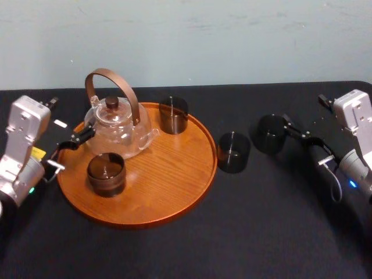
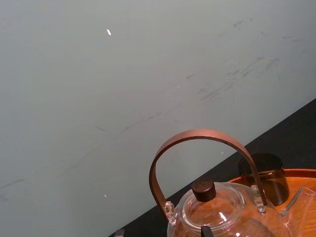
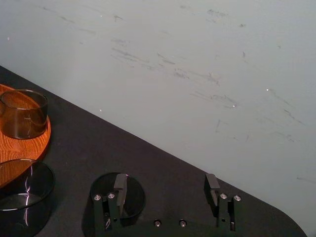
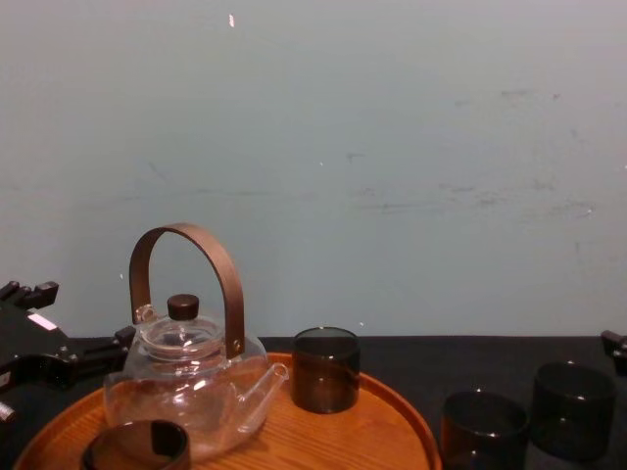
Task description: Pick up the glass from the table and place it on the tray.
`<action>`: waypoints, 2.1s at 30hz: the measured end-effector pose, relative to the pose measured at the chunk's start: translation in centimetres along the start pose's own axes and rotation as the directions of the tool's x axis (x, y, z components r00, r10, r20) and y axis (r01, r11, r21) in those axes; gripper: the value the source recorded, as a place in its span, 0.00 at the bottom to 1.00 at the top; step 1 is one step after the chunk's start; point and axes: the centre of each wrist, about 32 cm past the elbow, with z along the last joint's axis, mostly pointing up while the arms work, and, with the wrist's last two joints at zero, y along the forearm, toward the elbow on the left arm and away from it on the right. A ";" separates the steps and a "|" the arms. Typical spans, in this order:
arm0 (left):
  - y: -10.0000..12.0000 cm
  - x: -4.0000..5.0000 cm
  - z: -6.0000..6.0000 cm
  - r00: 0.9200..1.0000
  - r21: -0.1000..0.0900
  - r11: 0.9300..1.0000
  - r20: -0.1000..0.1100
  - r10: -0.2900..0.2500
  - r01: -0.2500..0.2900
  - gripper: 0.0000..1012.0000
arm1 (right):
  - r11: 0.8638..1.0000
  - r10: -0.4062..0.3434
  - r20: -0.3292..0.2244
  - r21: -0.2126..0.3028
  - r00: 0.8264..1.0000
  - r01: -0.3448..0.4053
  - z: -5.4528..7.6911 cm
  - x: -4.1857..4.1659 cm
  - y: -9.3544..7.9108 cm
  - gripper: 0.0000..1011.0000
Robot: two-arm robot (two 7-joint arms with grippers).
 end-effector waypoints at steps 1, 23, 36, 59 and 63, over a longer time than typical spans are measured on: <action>0.0 0.00 0.0 1.000 0.000 1.000 0.000 0.000 0.000 0.99 | 1.000 0.000 0.000 0.000 1.000 0.000 0.0 0.00 0.0 0.99; 0.0 0.00 0.0 1.000 0.000 1.000 0.000 0.000 0.000 0.99 | 1.000 0.000 0.000 0.000 1.000 0.000 0.0 0.00 0.0 0.99; 0.0 0.00 0.0 1.000 0.000 1.000 0.000 0.000 0.000 0.99 | 1.000 0.000 0.000 0.000 1.000 0.000 0.0 0.00 0.0 0.99; 0.0 0.00 0.0 1.000 0.000 1.000 0.000 0.000 0.000 0.99 | 1.000 0.000 0.000 0.000 1.000 0.000 0.0 0.00 0.0 0.99; 0.0 0.00 0.0 1.000 0.000 1.000 0.000 0.000 0.000 0.99 | 1.000 0.000 0.000 0.000 1.000 0.000 0.0 0.00 0.0 0.99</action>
